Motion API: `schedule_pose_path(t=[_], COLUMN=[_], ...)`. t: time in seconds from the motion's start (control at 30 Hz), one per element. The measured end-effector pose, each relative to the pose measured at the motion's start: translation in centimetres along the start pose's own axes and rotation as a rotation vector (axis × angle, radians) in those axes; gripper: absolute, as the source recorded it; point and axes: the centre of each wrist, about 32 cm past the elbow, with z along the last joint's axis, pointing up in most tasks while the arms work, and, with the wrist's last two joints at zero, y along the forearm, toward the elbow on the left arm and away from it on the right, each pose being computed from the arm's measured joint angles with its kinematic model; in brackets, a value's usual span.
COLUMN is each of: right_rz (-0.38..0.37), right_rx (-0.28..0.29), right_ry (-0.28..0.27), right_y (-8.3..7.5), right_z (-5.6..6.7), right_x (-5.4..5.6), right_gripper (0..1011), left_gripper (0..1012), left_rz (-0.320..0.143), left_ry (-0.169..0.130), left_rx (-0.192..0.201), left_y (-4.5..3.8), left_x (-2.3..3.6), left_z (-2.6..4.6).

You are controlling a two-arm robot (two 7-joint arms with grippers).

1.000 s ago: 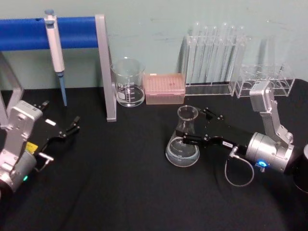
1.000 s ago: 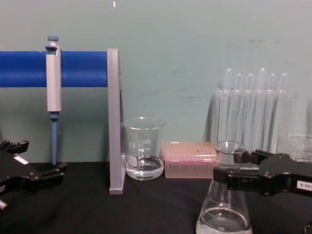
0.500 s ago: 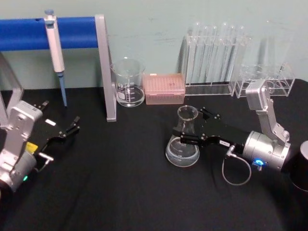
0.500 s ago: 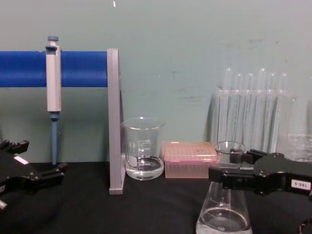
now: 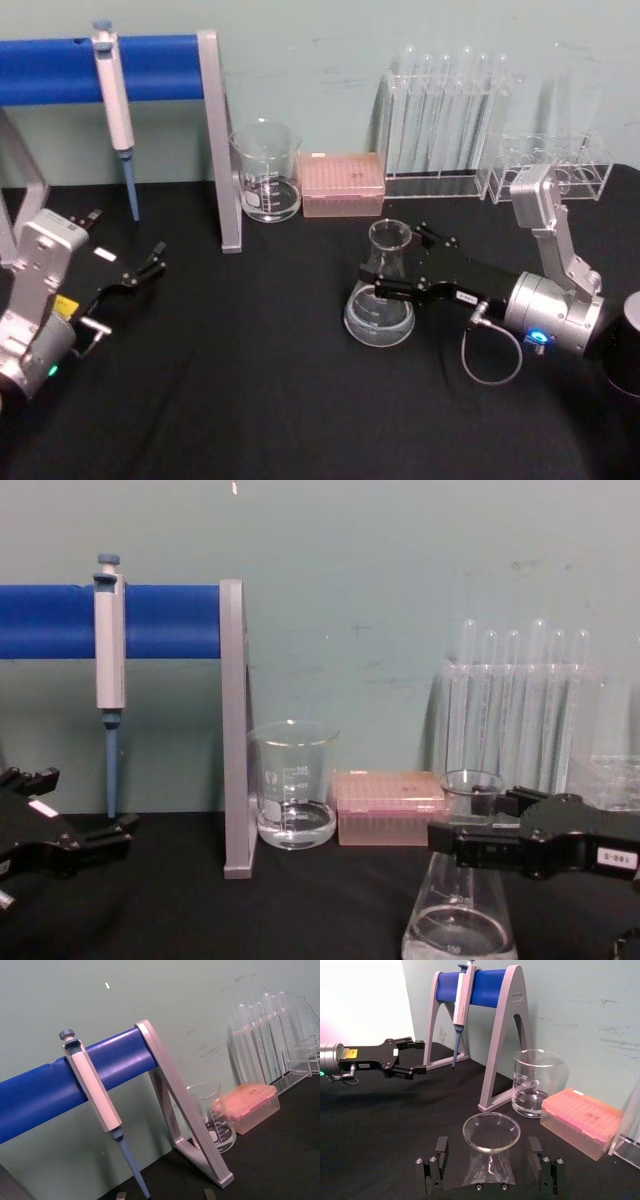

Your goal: Grasp the erlenmeyer flask with one hand, shake it three times, then place it back.

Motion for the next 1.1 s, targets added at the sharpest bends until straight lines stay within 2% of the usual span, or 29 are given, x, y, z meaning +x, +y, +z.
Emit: schedule_pose_path(t=[0.5, 0.57, 0.83, 0.87, 0.9, 0.93, 1.03, 1.1], right_rz=[-0.001, -0.002, -0.002, -0.002, -0.002, -0.002, -0.002, -0.002], right_rx=[0.001, 0.001, 0.002, 0.002, 0.002, 0.002, 0.002, 0.002], right_ry=[-0.001, -0.001, -0.002, -0.002, -0.002, -0.002, -0.002, -0.002], right_y=[-0.03, -0.03, -0.03, -0.03, -0.03, -0.03, -0.03, -0.03], right_z=[-0.04, -0.04, -0.04, -0.04, -0.04, -0.04, -0.04, -0.04], right_x=[-0.01, -0.01, -0.01, -0.01, -0.01, -0.01, -0.01, -0.01], right_gripper=[1003, 979, 797, 742, 730, 664, 604, 530], left_gripper=[1001, 1001, 1001, 1001, 1001, 1001, 1001, 1001], left_rz=[0.0, 0.0, 0.0, 0.0, 0.0, 0.0, 0.0, 0.0], left_ry=[0.0, 0.0, 0.0, 0.0, 0.0, 0.0, 0.0, 0.0], left_rx=[0.0, 0.0, 0.0, 0.0, 0.0, 0.0, 0.0, 0.0], left_y=[0.0, 0.0, 0.0, 0.0, 0.0, 0.0, 0.0, 0.0], left_x=[0.0, 0.0, 0.0, 0.0, 0.0, 0.0, 0.0, 0.0], left_z=[0.0, 0.0, 0.0, 0.0, 0.0, 0.0, 0.0, 0.0])
